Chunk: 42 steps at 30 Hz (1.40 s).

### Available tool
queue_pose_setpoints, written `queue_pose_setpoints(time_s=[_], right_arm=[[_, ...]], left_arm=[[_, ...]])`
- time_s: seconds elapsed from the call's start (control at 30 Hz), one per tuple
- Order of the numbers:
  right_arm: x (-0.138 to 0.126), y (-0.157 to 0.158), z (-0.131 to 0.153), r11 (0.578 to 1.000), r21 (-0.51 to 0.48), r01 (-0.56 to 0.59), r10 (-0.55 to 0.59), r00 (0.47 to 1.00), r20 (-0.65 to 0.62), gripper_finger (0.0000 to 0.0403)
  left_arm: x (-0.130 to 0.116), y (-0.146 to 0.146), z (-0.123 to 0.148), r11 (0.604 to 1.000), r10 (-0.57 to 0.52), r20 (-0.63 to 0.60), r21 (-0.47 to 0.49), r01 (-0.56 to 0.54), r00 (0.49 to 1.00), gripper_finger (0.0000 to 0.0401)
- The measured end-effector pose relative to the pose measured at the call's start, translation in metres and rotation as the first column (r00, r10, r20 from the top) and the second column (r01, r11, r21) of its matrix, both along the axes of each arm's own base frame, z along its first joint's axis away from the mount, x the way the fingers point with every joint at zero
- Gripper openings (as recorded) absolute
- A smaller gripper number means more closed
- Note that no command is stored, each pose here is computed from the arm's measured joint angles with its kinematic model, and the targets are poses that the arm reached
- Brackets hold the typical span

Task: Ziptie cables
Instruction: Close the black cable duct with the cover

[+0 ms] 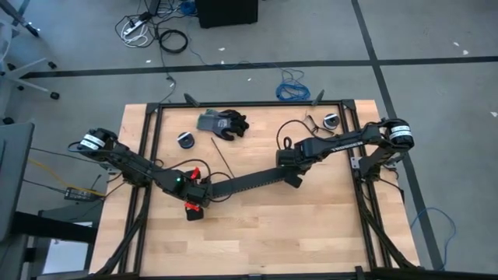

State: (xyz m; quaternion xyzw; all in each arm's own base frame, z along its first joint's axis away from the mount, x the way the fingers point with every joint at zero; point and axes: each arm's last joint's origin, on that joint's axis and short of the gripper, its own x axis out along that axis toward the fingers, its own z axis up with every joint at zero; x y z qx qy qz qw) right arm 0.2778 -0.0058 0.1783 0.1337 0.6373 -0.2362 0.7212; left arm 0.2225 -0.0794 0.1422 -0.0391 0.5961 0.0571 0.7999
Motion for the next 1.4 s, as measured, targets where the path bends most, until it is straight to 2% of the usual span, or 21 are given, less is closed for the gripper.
queue_pose_setpoints(time_s=[0.27, 0.47, 0.77, 0.9, 1.03, 1.13, 1.2, 1.27, 1.33, 1.4], right_arm=[[0.002, -0.001, -0.005, 1.000, 0.000, -0.013, 0.013, 1.000, -0.012, 0.0000], [-0.012, -0.004, -0.002, 0.996, -0.087, 0.018, -0.031, 0.987, -0.159, 0.0000], [-0.022, -0.006, 0.032, 0.964, -0.263, 0.047, -0.050, 0.999, -0.003, 0.0000], [-0.028, -0.003, 0.051, 0.960, -0.274, 0.055, -0.026, 0.994, 0.110, 0.0000], [-0.026, 0.002, 0.064, 0.964, -0.265, -0.028, 0.084, 0.975, 0.204, 0.0000], [-0.015, 0.010, 0.068, 0.950, -0.231, -0.212, 0.275, 0.918, 0.287, 0.0000], [-0.007, 0.017, 0.068, 0.904, -0.196, -0.379, 0.426, 0.829, 0.364, 0.0000], [0.002, 0.024, 0.067, 0.844, -0.168, -0.510, 0.525, 0.717, 0.458, 0.0000], [0.006, 0.027, 0.065, 0.795, -0.170, -0.583, 0.577, 0.638, 0.509, 0.0000], [0.011, 0.025, 0.064, 0.797, -0.200, -0.571, 0.578, 0.621, 0.529, 0.0000]], left_arm=[[0.000, 0.000, 0.000, 1.000, -0.001, -0.005, 0.000, 0.001, 1.000, 0.0000], [0.000, 0.001, 0.001, 1.000, 0.004, 0.003, 0.027, -0.004, 1.000, 0.0000], [-0.004, 0.002, 0.000, 0.999, 0.006, -0.039, 0.033, -0.004, 0.999, 0.0000], [-0.006, 0.003, 0.000, 0.999, 0.022, -0.058, 0.046, -0.019, 0.998, 0.0000], [-0.007, 0.004, 0.001, 0.998, 0.032, -0.060, 0.059, -0.029, 0.998, 0.0000], [-0.009, 0.006, 0.006, 0.997, 0.038, -0.042, 0.076, -0.034, 0.998, 0.0000], [-0.011, 0.007, 0.011, 0.994, 0.049, -0.031, 0.099, -0.046, 0.998, 0.0000], [-0.014, 0.009, 0.019, 0.991, 0.069, -0.008, 0.111, -0.068, 0.998, 0.0000], [-0.017, 0.010, 0.025, 0.990, 0.081, 0.012, 0.110, -0.082, 0.997, 0.0000], [-0.020, 0.010, 0.031, 0.991, 0.100, 0.047, 0.088, -0.104, 0.994, 0.0000]])
